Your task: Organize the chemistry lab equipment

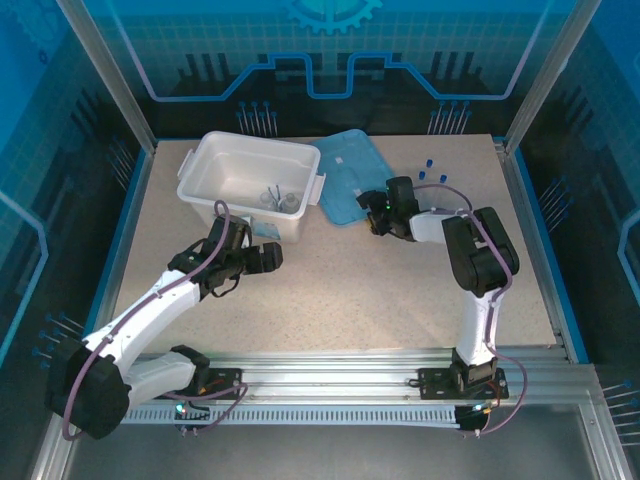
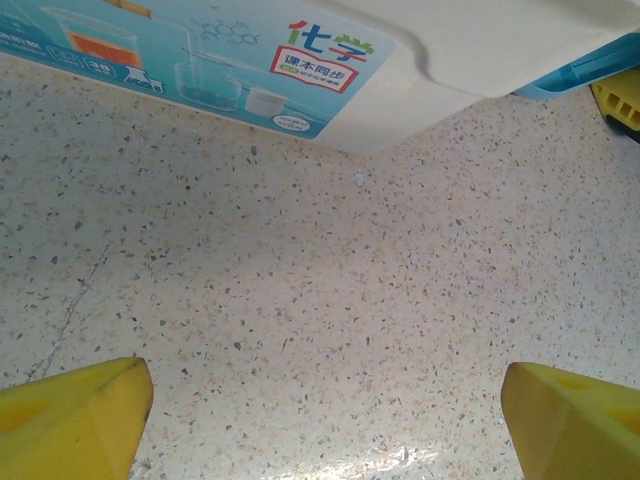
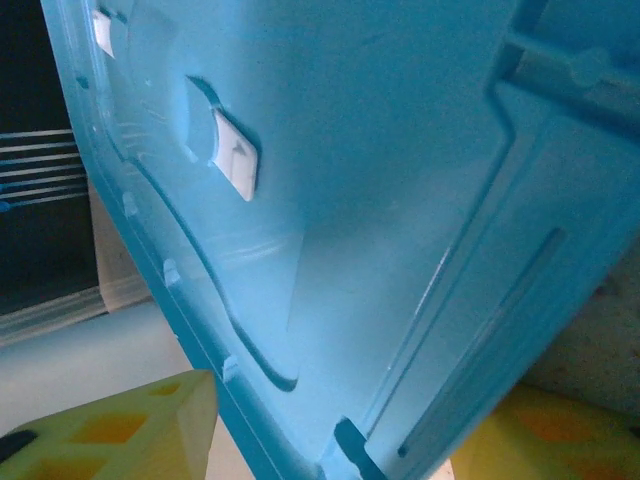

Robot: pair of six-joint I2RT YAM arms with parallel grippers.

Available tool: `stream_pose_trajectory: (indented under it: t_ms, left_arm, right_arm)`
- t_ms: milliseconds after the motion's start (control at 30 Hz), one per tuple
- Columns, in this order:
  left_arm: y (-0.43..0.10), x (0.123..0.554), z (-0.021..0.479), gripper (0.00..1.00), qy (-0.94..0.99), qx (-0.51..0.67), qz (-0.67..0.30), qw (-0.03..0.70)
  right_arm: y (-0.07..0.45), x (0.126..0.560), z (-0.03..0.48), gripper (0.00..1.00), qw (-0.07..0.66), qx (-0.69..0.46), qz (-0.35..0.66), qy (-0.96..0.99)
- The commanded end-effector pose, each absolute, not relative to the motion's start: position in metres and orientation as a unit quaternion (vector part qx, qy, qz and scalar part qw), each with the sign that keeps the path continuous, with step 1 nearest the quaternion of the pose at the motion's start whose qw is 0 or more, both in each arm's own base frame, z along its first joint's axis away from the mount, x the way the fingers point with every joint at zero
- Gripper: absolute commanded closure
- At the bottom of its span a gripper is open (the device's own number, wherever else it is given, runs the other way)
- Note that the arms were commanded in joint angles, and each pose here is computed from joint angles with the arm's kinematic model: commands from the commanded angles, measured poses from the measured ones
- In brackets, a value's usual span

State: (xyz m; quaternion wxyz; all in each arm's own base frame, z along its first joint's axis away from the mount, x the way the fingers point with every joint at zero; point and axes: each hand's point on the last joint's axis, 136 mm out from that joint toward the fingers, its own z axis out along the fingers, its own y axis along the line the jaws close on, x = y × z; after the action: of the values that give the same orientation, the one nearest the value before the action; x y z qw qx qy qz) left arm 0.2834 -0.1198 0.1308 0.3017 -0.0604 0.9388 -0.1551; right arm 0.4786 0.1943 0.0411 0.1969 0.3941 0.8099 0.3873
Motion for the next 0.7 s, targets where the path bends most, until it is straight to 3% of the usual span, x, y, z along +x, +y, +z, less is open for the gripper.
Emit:
stream_pose_trajectory:
  t_ms: [0,667]
  left_arm:
    - [-0.122,0.283,0.133,0.09,0.939,-0.056,-0.156,0.301]
    - [-0.125,0.286,0.137,0.09,0.938,-0.051,-0.161,0.304]
  right_arm:
    - [0.210,0.502,0.050,0.40,0.224,0.382,0.421,0.792]
    - [0.202,0.519,0.129,0.56,0.315,0.342,0.405,0.787]
